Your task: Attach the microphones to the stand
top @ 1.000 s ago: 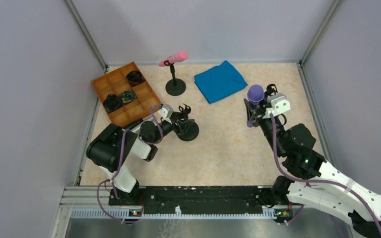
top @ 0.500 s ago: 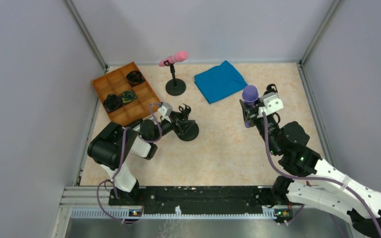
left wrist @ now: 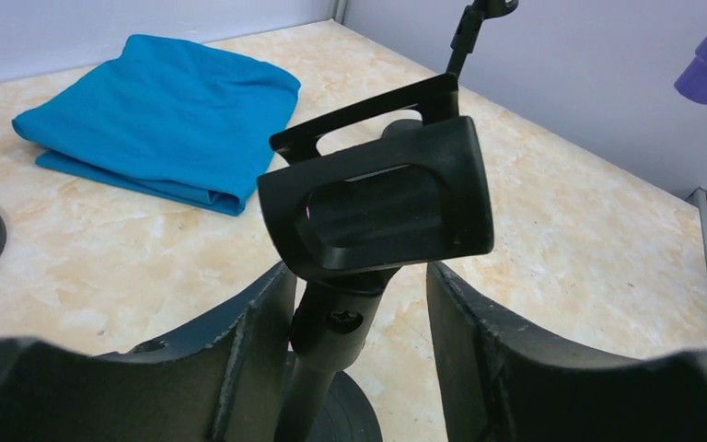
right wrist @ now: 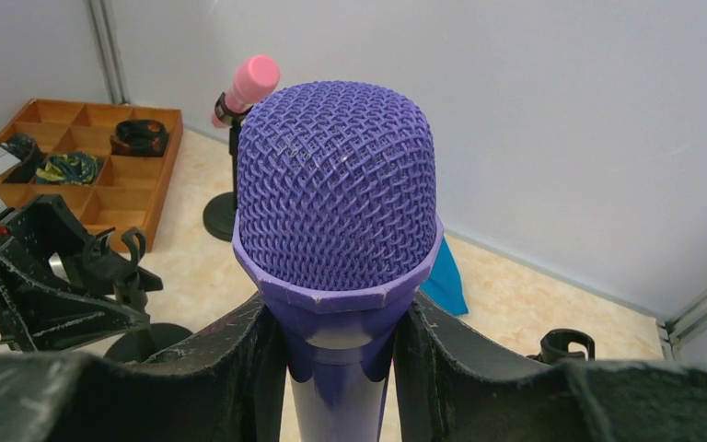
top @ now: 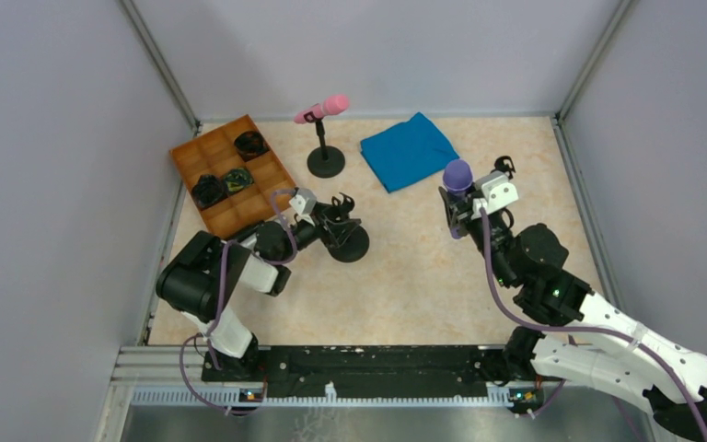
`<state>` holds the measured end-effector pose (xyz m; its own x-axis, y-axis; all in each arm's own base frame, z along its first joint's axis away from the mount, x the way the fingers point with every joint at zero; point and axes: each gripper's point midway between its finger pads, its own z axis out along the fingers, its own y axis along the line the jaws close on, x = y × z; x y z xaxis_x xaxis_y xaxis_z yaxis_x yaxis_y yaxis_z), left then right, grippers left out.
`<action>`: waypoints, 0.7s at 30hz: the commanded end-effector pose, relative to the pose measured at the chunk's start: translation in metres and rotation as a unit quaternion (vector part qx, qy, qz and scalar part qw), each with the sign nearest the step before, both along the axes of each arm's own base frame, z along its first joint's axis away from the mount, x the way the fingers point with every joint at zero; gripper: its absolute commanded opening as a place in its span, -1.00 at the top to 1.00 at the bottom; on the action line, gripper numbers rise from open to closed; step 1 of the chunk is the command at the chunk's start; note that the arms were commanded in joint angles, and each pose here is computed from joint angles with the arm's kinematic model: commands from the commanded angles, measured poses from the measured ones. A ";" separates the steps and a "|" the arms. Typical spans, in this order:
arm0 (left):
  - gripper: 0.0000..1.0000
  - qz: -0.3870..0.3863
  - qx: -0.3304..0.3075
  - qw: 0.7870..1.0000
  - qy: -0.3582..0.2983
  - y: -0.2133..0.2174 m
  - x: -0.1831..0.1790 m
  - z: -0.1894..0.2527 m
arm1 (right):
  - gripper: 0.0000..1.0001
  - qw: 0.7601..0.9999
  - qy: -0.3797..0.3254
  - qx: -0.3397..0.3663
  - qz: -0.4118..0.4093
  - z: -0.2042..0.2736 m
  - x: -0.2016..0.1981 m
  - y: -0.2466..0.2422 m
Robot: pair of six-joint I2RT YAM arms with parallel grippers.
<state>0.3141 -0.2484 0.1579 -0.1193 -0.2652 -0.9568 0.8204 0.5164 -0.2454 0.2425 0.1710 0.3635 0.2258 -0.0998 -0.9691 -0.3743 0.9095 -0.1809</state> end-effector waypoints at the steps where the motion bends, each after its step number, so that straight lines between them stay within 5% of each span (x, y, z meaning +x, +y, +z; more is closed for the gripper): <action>1: -0.14 -0.002 -0.068 0.986 -0.153 0.004 -0.008 0.079 | 1.00 0.999 -0.018 0.036 0.011 0.025 -0.003 0.001; 12: 0.25 -0.023 -0.077 0.986 -0.148 -0.001 -0.009 0.084 | 1.00 0.999 -0.015 0.036 0.012 0.024 -0.004 0.001; 21: 0.95 -0.057 -0.080 0.985 -0.139 -0.010 -0.012 0.085 | 1.00 0.999 -0.016 0.035 0.015 0.022 -0.005 0.001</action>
